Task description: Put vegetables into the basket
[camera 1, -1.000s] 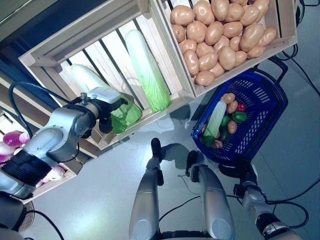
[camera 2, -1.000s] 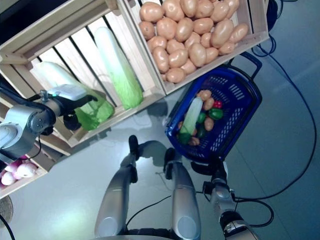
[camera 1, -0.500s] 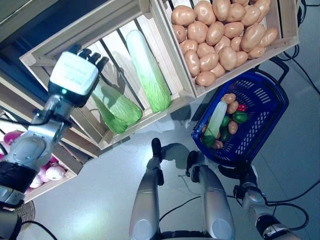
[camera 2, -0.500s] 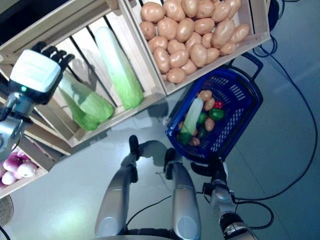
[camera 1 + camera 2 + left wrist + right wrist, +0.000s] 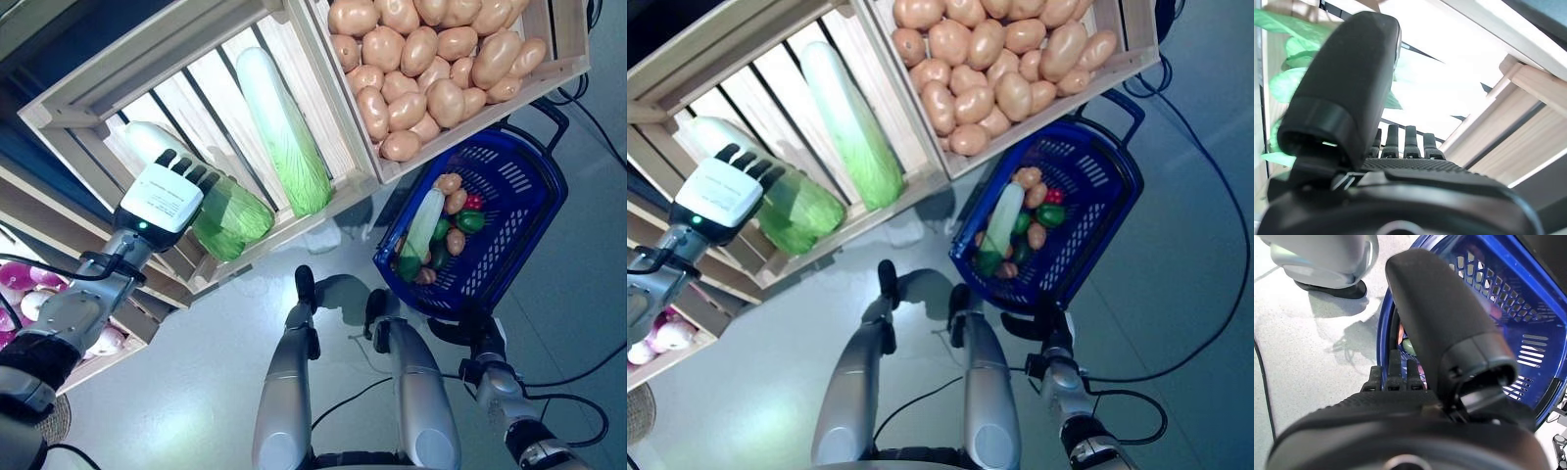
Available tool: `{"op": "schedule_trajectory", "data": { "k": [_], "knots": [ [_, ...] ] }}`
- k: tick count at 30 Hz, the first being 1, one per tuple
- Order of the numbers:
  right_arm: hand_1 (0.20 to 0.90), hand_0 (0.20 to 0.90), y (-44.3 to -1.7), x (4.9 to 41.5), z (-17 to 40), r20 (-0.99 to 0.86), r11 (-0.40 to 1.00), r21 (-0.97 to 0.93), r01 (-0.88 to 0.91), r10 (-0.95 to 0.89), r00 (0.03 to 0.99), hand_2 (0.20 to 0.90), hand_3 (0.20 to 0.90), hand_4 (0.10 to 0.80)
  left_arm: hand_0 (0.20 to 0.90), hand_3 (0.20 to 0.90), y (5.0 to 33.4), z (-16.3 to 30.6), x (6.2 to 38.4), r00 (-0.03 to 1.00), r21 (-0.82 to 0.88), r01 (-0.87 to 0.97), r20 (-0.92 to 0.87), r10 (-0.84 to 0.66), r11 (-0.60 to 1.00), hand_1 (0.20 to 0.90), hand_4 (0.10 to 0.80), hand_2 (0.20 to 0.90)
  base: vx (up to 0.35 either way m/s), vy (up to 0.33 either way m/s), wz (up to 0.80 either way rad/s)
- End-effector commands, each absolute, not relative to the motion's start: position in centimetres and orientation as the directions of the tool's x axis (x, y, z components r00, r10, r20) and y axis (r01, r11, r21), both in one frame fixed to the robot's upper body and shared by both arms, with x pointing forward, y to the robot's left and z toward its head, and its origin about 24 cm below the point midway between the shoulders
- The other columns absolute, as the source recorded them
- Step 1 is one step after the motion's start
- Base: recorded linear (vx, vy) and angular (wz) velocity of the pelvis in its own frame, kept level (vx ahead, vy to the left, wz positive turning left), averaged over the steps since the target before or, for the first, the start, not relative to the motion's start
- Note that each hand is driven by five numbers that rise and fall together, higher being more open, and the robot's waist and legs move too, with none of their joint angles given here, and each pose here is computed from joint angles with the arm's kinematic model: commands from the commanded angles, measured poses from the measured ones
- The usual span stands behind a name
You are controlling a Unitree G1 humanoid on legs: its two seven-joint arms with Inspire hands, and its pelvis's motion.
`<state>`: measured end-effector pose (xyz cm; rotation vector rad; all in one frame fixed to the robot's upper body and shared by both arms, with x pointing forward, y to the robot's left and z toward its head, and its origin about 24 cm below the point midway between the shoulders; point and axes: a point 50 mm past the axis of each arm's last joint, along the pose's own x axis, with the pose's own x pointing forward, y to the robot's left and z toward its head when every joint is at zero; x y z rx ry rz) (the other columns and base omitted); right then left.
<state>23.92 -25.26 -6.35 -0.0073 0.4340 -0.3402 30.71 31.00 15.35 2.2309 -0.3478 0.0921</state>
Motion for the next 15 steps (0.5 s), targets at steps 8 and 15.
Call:
{"op": "schedule_trajectory", "data": {
  "k": [8,15],
  "knots": [
    [0.900,0.900,-26.6,23.9,-5.3,-0.366,0.937,-0.113,0.331,-0.349,0.863,0.900,0.900,0.800,0.900,0.900,31.9,17.5,31.9,0.903,0.671,-0.416,0.385,-0.191,-0.615,0.900,0.800,0.900,-0.001,0.002,0.00],
    [0.900,0.900,-26.4,24.3,-5.0,-0.354,0.933,-0.139,0.333,-0.361,0.863,0.900,0.900,0.800,0.900,0.900,31.8,16.0,32.2,0.872,0.643,-0.477,0.434,-0.228,-0.599,0.900,0.800,0.900,-0.010,0.021,-0.04]
  ]
}}
